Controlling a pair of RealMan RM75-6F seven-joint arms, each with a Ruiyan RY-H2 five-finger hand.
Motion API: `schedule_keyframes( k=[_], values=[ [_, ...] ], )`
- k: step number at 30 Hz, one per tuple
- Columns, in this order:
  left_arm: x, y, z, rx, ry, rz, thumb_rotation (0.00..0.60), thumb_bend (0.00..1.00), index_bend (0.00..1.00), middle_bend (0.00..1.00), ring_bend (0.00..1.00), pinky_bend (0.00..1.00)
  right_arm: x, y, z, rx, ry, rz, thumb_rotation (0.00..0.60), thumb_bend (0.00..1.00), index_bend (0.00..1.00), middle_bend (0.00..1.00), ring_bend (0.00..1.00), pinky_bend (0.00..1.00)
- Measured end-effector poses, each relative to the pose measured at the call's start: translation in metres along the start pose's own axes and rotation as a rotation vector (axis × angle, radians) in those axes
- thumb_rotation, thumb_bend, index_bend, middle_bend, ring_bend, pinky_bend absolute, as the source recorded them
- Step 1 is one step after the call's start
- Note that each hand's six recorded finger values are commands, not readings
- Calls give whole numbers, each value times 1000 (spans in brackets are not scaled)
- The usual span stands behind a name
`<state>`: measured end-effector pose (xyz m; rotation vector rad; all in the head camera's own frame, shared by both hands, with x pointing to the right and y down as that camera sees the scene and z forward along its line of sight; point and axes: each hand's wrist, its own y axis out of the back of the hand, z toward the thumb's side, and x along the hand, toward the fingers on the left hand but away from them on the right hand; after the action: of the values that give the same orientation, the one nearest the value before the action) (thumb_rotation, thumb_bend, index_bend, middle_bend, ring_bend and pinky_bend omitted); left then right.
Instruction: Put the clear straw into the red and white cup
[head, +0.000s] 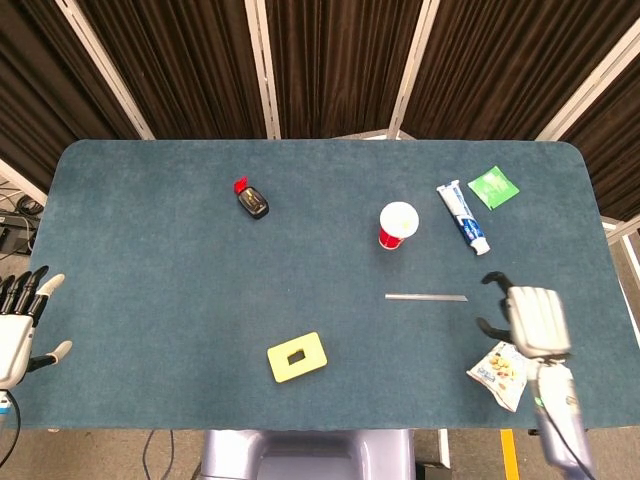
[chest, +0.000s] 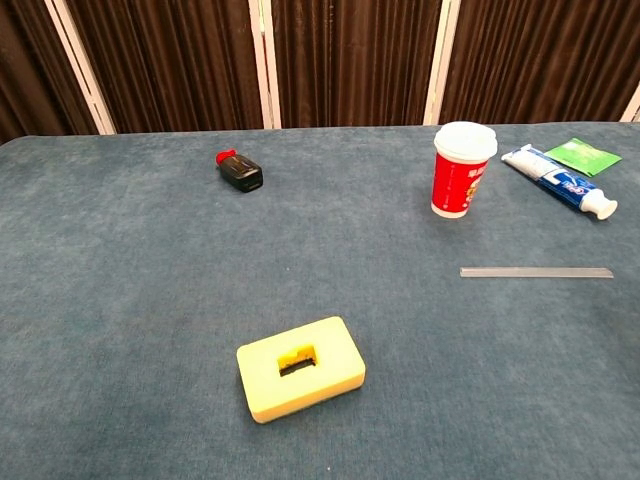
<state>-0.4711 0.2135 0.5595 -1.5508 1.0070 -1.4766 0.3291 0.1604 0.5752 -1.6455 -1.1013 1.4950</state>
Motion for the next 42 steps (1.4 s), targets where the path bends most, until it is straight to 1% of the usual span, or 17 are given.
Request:
schedule_keyframes(
  k=[5,12,15,19,29,34,42],
  values=[
    [0,0,0,-3,0,-1,600,182,131,0,0,0,-20,-27,27,-6,-10,68,600,195,408,1000,953,799],
    [0,0,0,-8,0,-6,600,182,135,0,0,0,-40,-57,49,13,-44,126,600,253,430,1000,962,799],
    [1,0,0,-10,1,-9,600,183,139,0,0,0,-48,-67,51,27,-70,138,600,283,433,1000,962,799],
    [2,0,0,-12,3,-12,600,183,143,0,0,0,-57,-82,50,38,-114,161,600,279,433,1000,962,799],
    [5,0,1,-8,10,-14,600,184,147,0,0,0,-63,-113,51,53,-140,213,600,275,433,1000,962,799],
    [6,0,1,-9,14,-17,600,184,147,0,0,0,-67,-122,50,45,-153,221,600,274,462,1000,963,799],
    [7,0,1,-14,17,-21,600,183,152,0,0,0,-77,-134,46,23,-190,205,600,276,500,1000,966,799]
  ],
)
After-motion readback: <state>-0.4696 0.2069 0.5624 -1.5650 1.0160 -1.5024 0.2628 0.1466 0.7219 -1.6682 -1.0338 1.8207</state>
